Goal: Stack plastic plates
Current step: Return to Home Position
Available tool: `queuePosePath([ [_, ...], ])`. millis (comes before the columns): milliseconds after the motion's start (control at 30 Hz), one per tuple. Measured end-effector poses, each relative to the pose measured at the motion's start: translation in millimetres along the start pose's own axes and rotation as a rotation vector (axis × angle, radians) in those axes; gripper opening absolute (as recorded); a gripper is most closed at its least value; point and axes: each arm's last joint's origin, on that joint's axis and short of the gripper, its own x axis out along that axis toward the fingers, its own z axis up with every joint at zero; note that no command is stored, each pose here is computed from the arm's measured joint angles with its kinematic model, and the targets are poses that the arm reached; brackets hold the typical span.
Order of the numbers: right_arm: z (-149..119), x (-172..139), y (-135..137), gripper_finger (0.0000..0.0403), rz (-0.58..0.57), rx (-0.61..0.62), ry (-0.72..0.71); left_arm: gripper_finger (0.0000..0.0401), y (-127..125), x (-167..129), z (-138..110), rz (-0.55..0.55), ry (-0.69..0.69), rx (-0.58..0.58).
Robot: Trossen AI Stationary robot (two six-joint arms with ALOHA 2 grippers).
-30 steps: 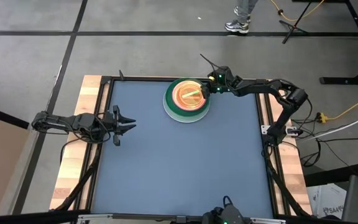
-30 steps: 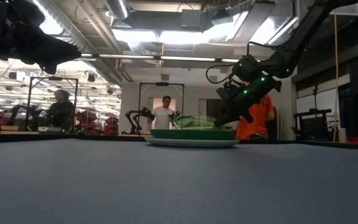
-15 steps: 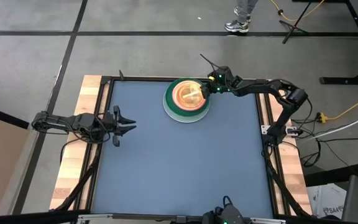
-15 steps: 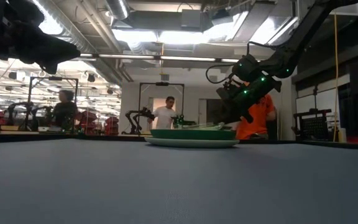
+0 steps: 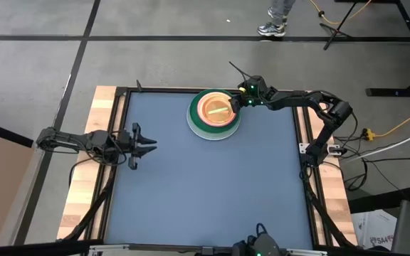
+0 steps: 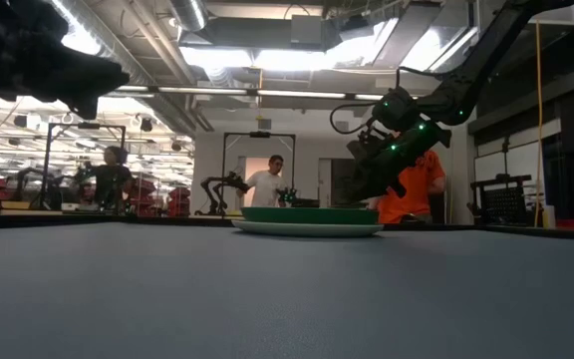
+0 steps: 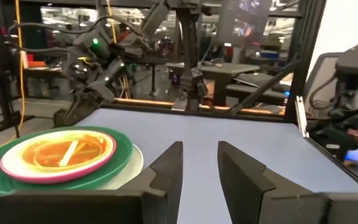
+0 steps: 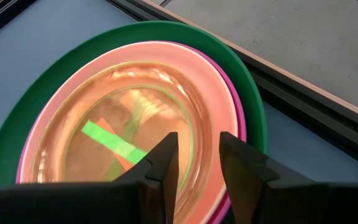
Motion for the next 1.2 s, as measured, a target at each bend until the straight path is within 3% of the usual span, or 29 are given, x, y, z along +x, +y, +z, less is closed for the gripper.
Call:
queuePosePath([
  [333,2,-3,-8,0.0108,-0.008,-0.048,-0.007,0.0094,0,0,0,0.001,-0.005,0.039],
  [700,18,-27,-27,0.0108,0.100,-0.170,-0.063,0.0094,0,0,-1,-0.002,0.004,0.056],
  [967,40,-61,-11,0.0108,0.145,-0.347,-0.187,0.0094,0,0,-1,-0.002,0.006,0.058],
  [1200,55,-94,7,0.0108,0.319,-0.418,-0.281,0.0094,0,0,-1,-0.002,0.005,0.053],
])
